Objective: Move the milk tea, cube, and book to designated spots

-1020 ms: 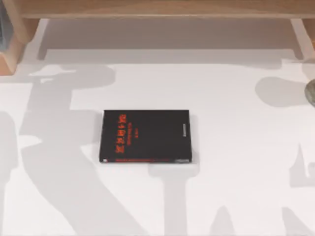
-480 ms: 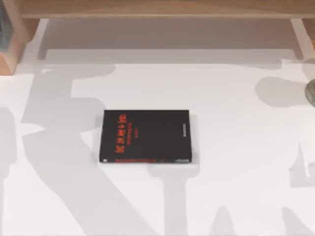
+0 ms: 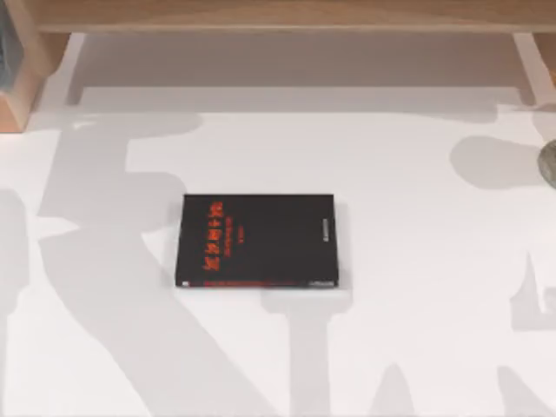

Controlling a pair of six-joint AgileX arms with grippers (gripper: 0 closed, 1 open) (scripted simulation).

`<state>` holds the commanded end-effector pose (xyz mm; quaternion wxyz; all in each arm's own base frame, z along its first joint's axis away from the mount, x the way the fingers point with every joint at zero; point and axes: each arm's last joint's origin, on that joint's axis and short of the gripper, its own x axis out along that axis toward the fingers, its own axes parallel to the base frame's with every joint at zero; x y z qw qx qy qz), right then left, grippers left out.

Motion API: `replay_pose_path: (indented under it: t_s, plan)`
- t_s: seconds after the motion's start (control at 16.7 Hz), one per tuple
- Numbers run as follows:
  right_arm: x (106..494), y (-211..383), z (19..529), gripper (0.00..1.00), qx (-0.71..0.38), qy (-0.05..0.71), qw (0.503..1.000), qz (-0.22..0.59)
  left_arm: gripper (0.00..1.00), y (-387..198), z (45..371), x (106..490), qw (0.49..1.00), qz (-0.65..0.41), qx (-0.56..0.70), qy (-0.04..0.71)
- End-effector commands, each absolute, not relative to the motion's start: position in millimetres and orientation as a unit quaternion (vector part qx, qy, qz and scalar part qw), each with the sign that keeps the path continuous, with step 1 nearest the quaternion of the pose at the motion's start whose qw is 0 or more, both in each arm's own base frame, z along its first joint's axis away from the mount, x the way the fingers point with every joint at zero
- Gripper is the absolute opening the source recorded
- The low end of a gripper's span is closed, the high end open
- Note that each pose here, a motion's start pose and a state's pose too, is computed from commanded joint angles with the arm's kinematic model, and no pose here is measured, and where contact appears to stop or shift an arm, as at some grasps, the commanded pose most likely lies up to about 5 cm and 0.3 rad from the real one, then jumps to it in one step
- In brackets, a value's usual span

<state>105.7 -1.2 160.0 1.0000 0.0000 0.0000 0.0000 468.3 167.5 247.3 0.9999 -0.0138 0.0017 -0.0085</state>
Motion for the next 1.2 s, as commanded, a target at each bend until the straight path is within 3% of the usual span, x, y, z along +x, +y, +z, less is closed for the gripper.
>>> replay_pose_path:
  t_s: [0.36, 1.2]
  plan:
    - [105.7, -1.2, 160.0, 1.00, 0.000, 0.000, 1.000, 0.000, 0.02, 167.5, 247.3, 468.3, 1.000, -0.008, -0.014, 0.002]
    - [105.7, -1.2, 160.0, 1.00, 0.000, 0.000, 1.000, 0.000, 0.00, 168.8, 255.0, 460.9, 1.000, -0.007, -0.013, 0.001]
